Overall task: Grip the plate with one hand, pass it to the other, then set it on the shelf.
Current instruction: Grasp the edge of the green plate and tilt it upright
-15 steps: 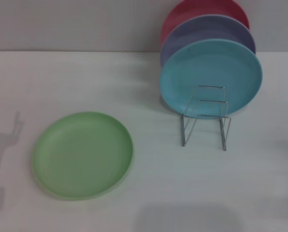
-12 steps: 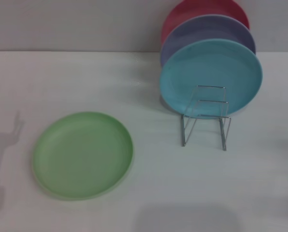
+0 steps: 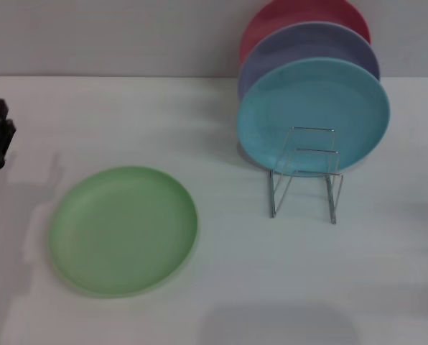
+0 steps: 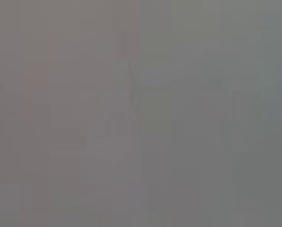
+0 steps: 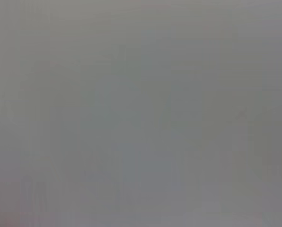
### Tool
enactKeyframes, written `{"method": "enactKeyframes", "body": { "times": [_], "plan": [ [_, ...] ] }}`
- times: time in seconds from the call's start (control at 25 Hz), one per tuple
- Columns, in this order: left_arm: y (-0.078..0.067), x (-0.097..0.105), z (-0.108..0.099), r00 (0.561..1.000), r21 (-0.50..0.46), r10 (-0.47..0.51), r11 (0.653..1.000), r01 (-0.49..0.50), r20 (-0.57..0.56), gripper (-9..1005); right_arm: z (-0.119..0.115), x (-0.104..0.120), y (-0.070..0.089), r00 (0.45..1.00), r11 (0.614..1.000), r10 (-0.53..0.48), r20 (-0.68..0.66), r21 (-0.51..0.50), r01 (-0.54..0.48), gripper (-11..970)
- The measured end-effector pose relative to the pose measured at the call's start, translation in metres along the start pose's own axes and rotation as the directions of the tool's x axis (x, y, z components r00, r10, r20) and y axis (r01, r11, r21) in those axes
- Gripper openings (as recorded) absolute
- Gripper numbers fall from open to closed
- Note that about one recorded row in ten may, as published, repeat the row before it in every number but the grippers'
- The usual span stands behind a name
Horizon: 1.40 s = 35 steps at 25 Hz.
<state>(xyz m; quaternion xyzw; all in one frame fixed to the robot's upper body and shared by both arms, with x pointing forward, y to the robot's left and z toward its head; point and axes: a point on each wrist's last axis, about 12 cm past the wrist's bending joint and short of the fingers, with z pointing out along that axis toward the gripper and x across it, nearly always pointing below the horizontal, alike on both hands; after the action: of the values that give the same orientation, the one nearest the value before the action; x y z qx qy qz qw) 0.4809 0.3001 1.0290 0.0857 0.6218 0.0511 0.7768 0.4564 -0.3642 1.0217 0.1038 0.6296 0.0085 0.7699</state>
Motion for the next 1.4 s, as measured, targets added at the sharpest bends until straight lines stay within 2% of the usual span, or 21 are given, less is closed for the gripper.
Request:
{"method": "enactKeyframes", "body": {
  "times": [0.04,0.12,0.24,0.36,0.4,0.56,0.68,0.76,0.8,0.88,0.92,0.96,1.0,1.04,1.08,1.12,1.2,1.24,1.28,1.32,1.4],
  "plan": [
    [-0.004,-0.008,0.018,0.999,0.028,-0.04,0.999,0.04,-0.015,790,0.001,0.0,0.0,1.0,1.0,0.001,-0.002,-0.002,-0.001,817],
    [-0.002,-0.013,0.03,0.997,0.06,-0.057,0.996,0.06,-0.057,790,0.001,0.0,0.001,1.0,1.0,0.001,-0.002,-0.002,-0.001,817],
    [0.0,-0.021,0.045,0.991,0.093,-0.062,0.993,0.073,-0.118,791,0.002,0.0,0.001,1.0,1.0,0.002,-0.001,-0.004,-0.002,817],
    [0.004,-0.033,0.058,0.985,0.117,-0.02,0.992,0.04,-0.171,791,0.004,0.0,0.002,1.0,1.0,0.009,0.0,-0.007,-0.009,818],
    [0.005,-0.046,0.067,0.983,0.12,0.001,0.993,0.022,-0.186,791,0.005,0.001,0.002,1.0,1.0,0.013,-0.005,-0.008,-0.013,818],
    [0.004,-0.061,0.077,0.969,0.127,0.001,0.991,0.032,-0.247,792,0.007,0.002,0.003,1.0,1.0,0.014,-0.014,-0.008,-0.014,817],
    [0.003,-0.094,0.101,0.897,0.153,-0.013,0.984,0.09,-0.442,790,0.008,0.002,0.003,1.0,1.0,0.014,-0.018,-0.008,-0.015,817],
    [0.003,-0.096,0.102,0.89,0.155,-0.015,0.983,0.096,-0.457,788,0.009,0.002,0.004,1.0,1.0,0.015,-0.019,-0.009,-0.015,818],
    [0.006,-0.109,0.114,0.818,0.157,-0.029,0.977,0.145,-0.575,786,0.009,0.002,0.004,1.0,1.0,0.015,-0.018,-0.01,-0.015,818],
    [0.007,-0.115,0.119,0.781,0.176,-0.026,0.969,0.172,-0.624,787,0.009,0.002,0.004,1.0,1.0,0.015,-0.018,-0.009,-0.015,818],
    [0.007,-0.118,0.123,0.74,0.208,-0.021,0.954,0.216,-0.673,788,0.009,0.002,0.004,1.0,1.0,0.015,-0.018,-0.009,-0.015,818],
    [0.007,-0.119,0.124,0.728,0.217,-0.022,0.948,0.232,-0.685,789,0.009,0.002,0.004,1.0,1.0,0.015,-0.018,-0.008,-0.016,817],
    [0.008,-0.119,0.126,0.688,0.258,-0.002,0.926,0.275,-0.725,790,0.009,0.002,0.003,1.0,1.0,0.016,-0.017,-0.008,-0.016,817],
    [0.008,-0.119,0.126,0.688,0.258,-0.002,0.926,0.275,-0.725,790,0.009,0.002,0.003,1.0,1.0,0.016,-0.017,-0.008,-0.016,817],
    [0.01,-0.117,0.126,0.657,0.286,0.016,0.908,0.307,-0.754,791,0.009,0.002,0.003,1.0,1.0,0.016,-0.017,-0.008,-0.016,817],
    [0.01,-0.117,0.126,0.657,0.286,0.016,0.908,0.307,-0.754,791,0.009,0.002,0.003,1.0,1.0,0.016,-0.017,-0.008,-0.016,817],
    [0.009,-0.107,0.121,0.608,0.309,0.048,0.891,0.333,-0.793,792,0.007,0.002,0.002,1.0,1.0,0.015,-0.018,-0.004,-0.015,817],
    [0.009,-0.107,0.121,0.608,0.309,0.048,0.891,0.333,-0.793,793,0.007,0.002,0.002,1.0,1.0,0.015,-0.018,-0.004,-0.015,818],
    [0.007,-0.098,0.116,0.573,0.311,0.062,0.884,0.348,-0.817,793,0.007,0.002,0.002,1.0,1.0,0.015,-0.018,-0.003,-0.015,818],
    [0.007,-0.098,0.116,0.573,0.311,0.062,0.884,0.348,-0.817,793,0.007,0.002,0.002,1.0,1.0,0.015,-0.019,-0.002,-0.015,818],
    [0.008,-0.085,0.109,0.524,0.294,0.064,0.882,0.367,-0.849,792,0.006,0.003,0.002,1.0,1.0,0.015,-0.02,-0.003,-0.015,818]
  ]
}}
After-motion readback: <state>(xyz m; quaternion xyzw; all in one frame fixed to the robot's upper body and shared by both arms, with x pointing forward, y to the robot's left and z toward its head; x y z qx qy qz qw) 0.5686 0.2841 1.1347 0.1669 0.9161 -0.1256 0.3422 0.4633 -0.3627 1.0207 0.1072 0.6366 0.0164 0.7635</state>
